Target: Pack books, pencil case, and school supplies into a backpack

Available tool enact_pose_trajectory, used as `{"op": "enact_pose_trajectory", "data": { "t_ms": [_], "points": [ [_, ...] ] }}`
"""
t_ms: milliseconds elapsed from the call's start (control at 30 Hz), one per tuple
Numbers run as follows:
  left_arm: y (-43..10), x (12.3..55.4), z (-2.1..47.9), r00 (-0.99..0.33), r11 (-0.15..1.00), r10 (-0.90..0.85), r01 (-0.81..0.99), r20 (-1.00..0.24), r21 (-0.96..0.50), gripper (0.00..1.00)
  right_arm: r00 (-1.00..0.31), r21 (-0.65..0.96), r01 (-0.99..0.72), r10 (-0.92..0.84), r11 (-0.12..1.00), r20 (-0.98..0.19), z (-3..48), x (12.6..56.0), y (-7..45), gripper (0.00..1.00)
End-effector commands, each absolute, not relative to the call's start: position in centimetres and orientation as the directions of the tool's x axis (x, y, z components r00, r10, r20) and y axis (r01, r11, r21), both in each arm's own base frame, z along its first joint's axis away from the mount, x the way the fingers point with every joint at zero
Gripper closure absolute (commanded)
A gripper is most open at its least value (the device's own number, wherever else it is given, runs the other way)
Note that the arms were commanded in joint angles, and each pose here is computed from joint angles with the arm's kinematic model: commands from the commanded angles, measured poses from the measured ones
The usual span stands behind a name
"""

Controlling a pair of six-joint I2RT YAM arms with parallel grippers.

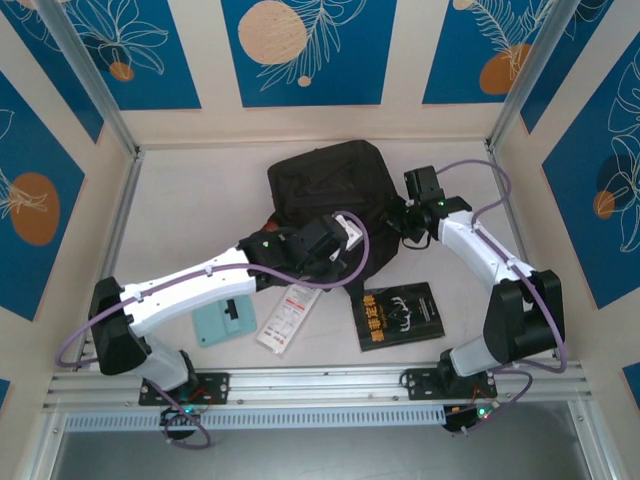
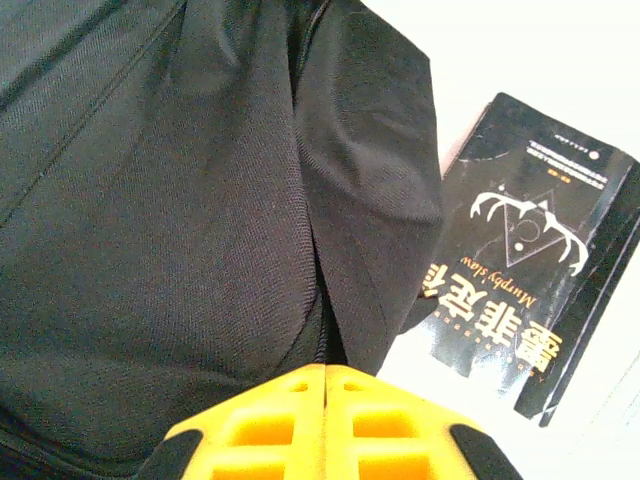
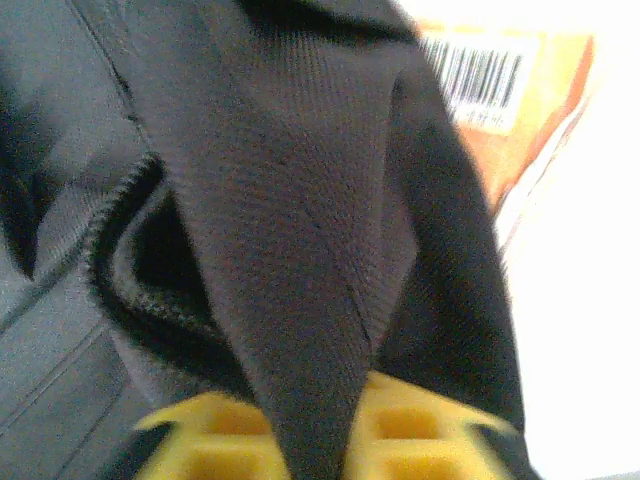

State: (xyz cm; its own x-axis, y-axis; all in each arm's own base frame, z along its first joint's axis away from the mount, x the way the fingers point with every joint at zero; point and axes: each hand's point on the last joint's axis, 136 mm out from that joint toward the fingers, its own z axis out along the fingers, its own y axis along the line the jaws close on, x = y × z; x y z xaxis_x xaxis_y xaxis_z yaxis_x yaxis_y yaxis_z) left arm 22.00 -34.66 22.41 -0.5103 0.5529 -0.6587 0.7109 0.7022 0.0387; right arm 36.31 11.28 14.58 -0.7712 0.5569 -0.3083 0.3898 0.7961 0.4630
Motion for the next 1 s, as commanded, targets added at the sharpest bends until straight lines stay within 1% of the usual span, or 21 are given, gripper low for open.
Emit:
{"op": "enact_pose_trajectory", "data": {
  "t_ms": [0, 67, 100, 167, 233, 300, 367, 467, 567, 733, 833, 900, 933, 967],
  "points": [
    [-34.4, 22.5, 23.2, -0.55, 0.768, 0.473, 0.64, -0.688, 0.016, 1.0, -0.73, 0.345, 0.442, 0.556, 0.828, -0.398, 16.1, 35.7, 8.3, 0.47],
    [-34.3, 22.8, 22.7, -0.568, 0.787, 0.459, 0.616, -0.683, 0.017, 1.0, -0.717, 0.372, 0.441, 0.57, 0.817, -0.401, 17.2, 34.5, 8.2, 0.39],
    [-34.3, 22.9, 22.5, -0.572, 0.791, 0.453, 0.611, -0.684, 0.013, 1.0, -0.71, 0.385, 0.443, 0.579, 0.81, -0.401, 17.7, 33.9, 8.1, 0.38],
    [-34.2, 23.0, 22.5, -0.58, 0.803, 0.434, 0.595, -0.69, 0.005, 1.0, -0.696, 0.412, 0.456, 0.605, 0.789, -0.386, 18.4, 32.3, 7.9, 0.37],
    [-34.1, 23.0, 22.5, -0.583, 0.808, 0.42, 0.59, -0.695, -0.006, 1.0, -0.687, 0.456, 0.478, 0.643, 0.751, -0.338, 18.7, 30.5, 8.1, 0.37],
    [-34.0, 23.0, 22.5, -0.59, 0.814, 0.407, 0.581, -0.697, -0.016, 1.0, -0.685, 0.515, 0.504, 0.684, 0.693, -0.25, 18.7, 28.9, 9.0, 0.37],
    [-34.0, 22.8, 22.3, -0.598, 0.815, 0.397, 0.578, -0.696, -0.031, 1.0, -0.68, 0.563, 0.548, 0.722, 0.618, -0.131, 18.6, 27.1, 10.2, 0.38],
    [-34.0, 22.7, 22.1, -0.608, 0.819, 0.384, 0.571, -0.695, -0.047, 1.0, -0.673, 0.579, 0.614, 0.739, 0.537, 0.028, 17.9, 25.0, 12.5, 0.38],
    [-33.7, 22.8, 21.9, -0.609, 0.826, 0.384, 0.563, -0.694, -0.038, 1.0, -0.674, 0.562, 0.661, 0.723, 0.498, 0.152, 17.1, 23.6, 15.0, 0.36],
    [-33.5, 22.7, 21.6, -0.613, 0.829, 0.386, 0.559, -0.689, -0.033, 1.0, -0.668, 0.551, 0.688, 0.709, 0.472, 0.226, 15.9, 23.3, 17.1, 0.34],
    [-33.3, 22.7, 21.4, -0.617, 0.832, 0.384, 0.553, -0.687, -0.031, 1.0, -0.668, 0.515, 0.693, 0.718, 0.505, 0.195, 15.2, 23.4, 17.1, 0.34],
    [-33.2, 22.7, 21.2, -0.619, 0.834, 0.387, 0.551, -0.684, -0.028, 1.0, -0.663, 0.483, 0.703, 0.726, 0.522, 0.18, 14.4, 23.4, 17.0, 0.38],
    [-33.1, 22.7, 21.1, -0.62, 0.834, 0.388, 0.551, -0.682, -0.026, 1.0, -0.657, 0.463, 0.713, 0.733, 0.527, 0.177, 13.8, 23.3, 16.9, 0.42],
    [-33.0, 22.7, 21.0, -0.622, 0.836, 0.39, 0.549, -0.679, -0.023, 1.0, -0.652, 0.446, 0.72, 0.739, 0.532, 0.17, 13.3, 23.2, 16.7, 0.48]
  ]
}}
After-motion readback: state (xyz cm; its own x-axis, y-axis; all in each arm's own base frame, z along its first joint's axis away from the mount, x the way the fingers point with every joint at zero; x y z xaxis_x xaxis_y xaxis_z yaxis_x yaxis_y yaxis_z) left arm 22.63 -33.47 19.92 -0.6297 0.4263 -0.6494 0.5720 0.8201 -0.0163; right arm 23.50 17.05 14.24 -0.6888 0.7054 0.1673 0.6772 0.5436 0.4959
